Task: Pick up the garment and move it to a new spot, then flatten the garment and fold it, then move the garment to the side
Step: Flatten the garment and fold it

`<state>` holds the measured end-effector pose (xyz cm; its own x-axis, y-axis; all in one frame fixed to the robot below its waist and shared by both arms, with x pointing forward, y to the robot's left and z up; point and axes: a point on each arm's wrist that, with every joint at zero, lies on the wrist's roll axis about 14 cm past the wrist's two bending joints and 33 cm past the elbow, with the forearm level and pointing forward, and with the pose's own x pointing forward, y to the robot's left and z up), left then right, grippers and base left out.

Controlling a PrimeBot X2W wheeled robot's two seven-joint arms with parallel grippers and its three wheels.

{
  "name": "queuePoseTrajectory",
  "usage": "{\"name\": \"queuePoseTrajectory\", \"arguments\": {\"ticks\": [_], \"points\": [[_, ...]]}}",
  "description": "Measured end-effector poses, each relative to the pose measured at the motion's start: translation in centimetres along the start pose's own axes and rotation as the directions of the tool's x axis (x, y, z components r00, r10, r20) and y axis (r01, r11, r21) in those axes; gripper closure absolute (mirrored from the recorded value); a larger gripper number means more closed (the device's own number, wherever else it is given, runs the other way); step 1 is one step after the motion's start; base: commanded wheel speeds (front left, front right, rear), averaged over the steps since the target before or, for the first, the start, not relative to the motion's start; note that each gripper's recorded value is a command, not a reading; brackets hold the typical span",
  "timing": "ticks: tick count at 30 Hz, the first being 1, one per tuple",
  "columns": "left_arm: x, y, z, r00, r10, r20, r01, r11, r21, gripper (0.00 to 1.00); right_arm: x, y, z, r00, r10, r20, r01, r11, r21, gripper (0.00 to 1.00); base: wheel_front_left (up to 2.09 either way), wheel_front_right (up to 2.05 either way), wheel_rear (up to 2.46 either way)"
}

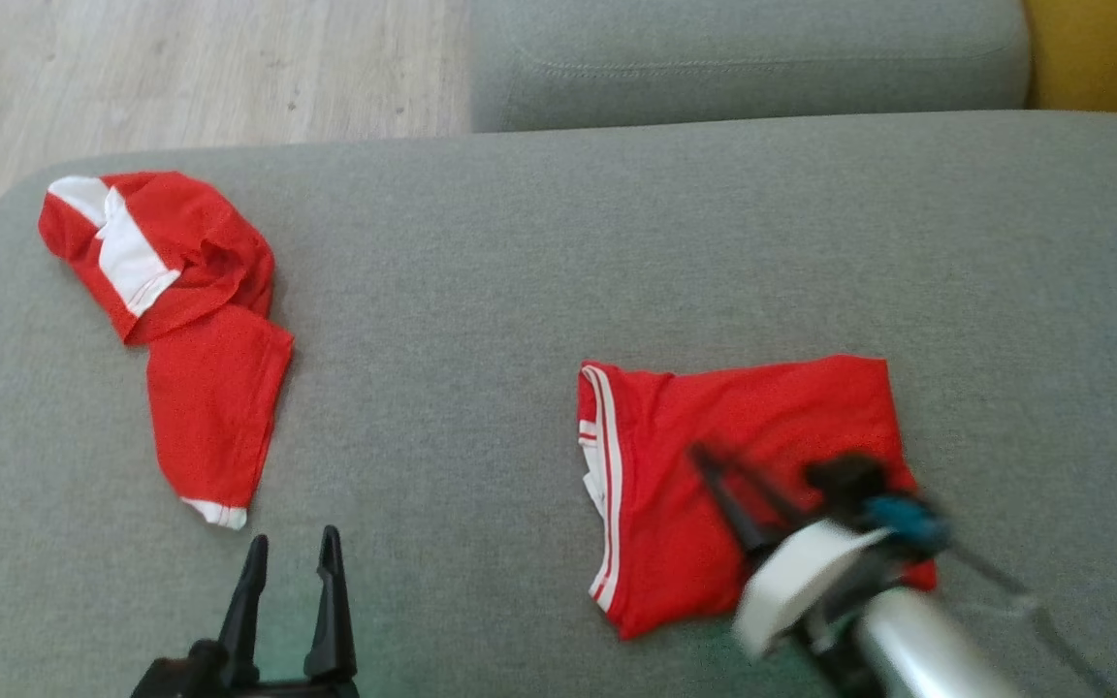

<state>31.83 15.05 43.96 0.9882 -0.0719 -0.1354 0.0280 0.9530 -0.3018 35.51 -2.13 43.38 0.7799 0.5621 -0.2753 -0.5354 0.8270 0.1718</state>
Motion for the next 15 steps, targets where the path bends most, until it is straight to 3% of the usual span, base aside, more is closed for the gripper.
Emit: {"name": "queuePoseTrajectory", "arguments": {"ticks": [6, 10, 15], "points": [[-0.2, -0.2, 0.5, 1.0, -0.016, 0.017, 0.015, 0.999, 0.038, 0.0, -4.3, -7.7, 3.5, 0.959, -0.224, 0.171, 0.235, 0.971, -0.046, 0.0, 0.0, 0.0, 0.0], [-0.6, -0.2, 0.4, 1.0, -0.025, 0.016, 0.025, 0.999, 0.048, 0.0, -8.1, -11.1, 2.2, 0.919, -0.345, 0.189, 0.36, 0.932, -0.051, 0.0, 0.0, 0.0, 0.0], [-1.1, 0.2, 0.0, 1.0, -0.019, 0.006, 0.019, 0.998, 0.066, 0.0, -10.4, -12.8, 0.7, 0.888, -0.419, 0.188, 0.431, 0.902, -0.027, 0.0, 0.0, 0.0, 0.0]]}}
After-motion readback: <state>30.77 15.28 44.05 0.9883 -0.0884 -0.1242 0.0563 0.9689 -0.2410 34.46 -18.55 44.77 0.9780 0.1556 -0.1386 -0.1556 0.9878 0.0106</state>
